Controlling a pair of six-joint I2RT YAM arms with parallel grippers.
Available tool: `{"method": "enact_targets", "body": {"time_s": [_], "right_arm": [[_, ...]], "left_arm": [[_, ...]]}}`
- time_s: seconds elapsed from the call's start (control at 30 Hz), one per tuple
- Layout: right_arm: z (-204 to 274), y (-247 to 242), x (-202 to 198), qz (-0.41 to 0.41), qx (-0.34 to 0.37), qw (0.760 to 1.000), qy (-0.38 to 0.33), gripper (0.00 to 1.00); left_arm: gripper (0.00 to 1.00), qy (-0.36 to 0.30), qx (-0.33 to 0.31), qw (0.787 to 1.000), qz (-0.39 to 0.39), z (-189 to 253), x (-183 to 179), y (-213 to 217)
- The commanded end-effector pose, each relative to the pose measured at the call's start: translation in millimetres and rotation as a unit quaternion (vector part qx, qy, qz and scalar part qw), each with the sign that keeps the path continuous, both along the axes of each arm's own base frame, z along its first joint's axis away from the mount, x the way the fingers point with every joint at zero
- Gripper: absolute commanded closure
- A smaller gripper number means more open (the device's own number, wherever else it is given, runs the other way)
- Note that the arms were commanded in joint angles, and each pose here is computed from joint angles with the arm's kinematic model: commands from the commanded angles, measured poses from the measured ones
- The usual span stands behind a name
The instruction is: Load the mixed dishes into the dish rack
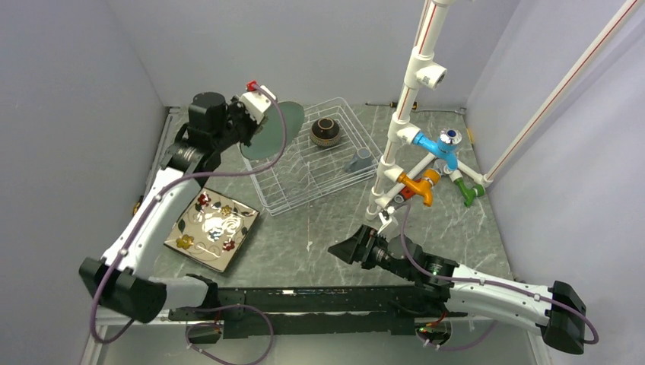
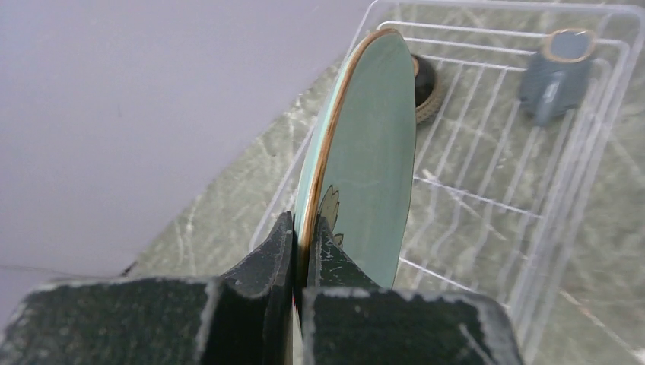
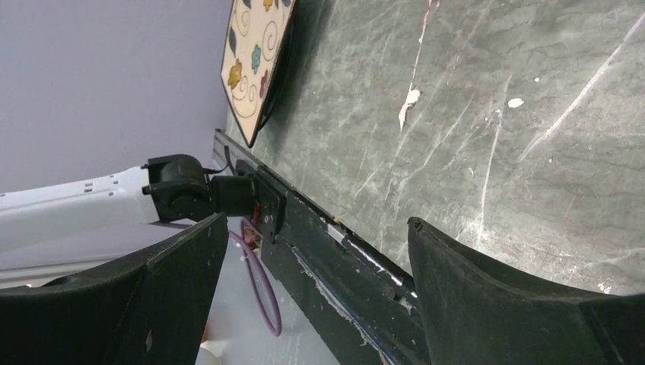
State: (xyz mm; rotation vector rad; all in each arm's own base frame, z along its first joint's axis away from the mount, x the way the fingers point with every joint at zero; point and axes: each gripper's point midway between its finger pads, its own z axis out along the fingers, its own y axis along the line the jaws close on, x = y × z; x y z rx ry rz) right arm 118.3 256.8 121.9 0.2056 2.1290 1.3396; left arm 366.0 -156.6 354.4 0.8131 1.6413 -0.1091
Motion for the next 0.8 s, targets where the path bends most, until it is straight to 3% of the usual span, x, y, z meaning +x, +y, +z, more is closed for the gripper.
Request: {"method": "enact_targets", "body": {"time_s": [0.0,0.07,0.27,0.4,0.77], "right_arm": [[15,4,3,-0.002,-0.007,1.000,0.000,0.11],[8,5,4,-0.005,-0.014,1.000,0.014,0.11],[2,13,7,-0.009,-0.033,0.999,0.037,0.12],[7,21,11,-0.008,-0.049,0.998,0.041,0.12],[-3,34,10,0.004,-0.063,0.996,0.069,0.12]], "left_arm": [[1.00,-0.160,0.014,0.987,-0.011,82,38,13],[1.00,-0.169,0.000,0.986,-0.003,84,56,26],[1.00,-0.201,0.094,0.975,-0.032,60,100,31],[1.00,-0.182,0.125,0.974,-0.042,40,122,37],[1.00,-0.182,0.113,0.975,-0.057,21,138,32]]}}
